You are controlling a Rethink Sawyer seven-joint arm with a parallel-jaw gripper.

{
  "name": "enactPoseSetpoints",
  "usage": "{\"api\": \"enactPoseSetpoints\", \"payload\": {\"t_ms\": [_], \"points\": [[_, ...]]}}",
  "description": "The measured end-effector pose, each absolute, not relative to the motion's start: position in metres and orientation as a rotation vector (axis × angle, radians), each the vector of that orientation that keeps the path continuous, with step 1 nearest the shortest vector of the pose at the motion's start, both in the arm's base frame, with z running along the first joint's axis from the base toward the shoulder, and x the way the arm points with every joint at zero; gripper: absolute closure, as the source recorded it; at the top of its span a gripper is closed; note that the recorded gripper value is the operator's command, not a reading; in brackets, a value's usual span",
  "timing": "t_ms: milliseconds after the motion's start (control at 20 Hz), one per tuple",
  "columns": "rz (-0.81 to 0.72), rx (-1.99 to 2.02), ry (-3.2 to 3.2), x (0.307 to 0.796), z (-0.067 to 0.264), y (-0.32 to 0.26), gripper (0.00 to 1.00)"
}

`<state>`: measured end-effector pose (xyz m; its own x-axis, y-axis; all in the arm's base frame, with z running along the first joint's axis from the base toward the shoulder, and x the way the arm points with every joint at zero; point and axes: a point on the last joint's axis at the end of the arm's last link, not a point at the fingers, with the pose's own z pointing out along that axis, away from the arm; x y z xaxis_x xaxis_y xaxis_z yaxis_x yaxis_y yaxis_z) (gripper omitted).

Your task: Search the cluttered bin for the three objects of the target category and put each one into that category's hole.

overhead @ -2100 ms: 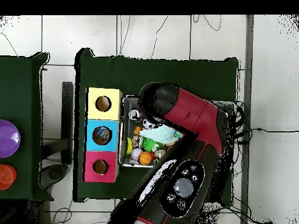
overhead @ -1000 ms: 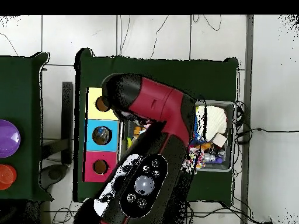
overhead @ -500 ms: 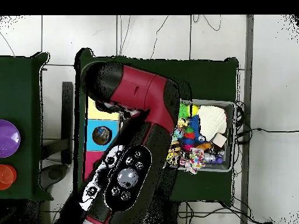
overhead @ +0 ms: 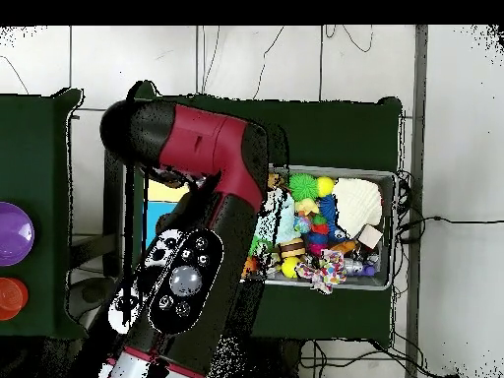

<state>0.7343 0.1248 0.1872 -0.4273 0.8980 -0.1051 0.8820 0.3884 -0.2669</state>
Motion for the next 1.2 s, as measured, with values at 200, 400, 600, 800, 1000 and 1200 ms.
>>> {"api": "enactPoseSetpoints", "payload": {"t_ms": [200,400,600,800,1000,1200], "points": [[0.459,-1.651,-2.561,0.729,0.176,0.140,1.00],[0.470,-1.633,-2.570,0.723,0.172,0.161,1.00],[0.472,-1.610,-2.587,0.719,0.172,0.175,1.00],[0.466,-1.591,-2.599,0.715,0.172,0.189,1.00],[0.462,-1.579,-2.606,0.712,0.172,0.198,1.00],[0.465,-1.574,-2.600,0.706,0.172,0.202,1.00]]}}
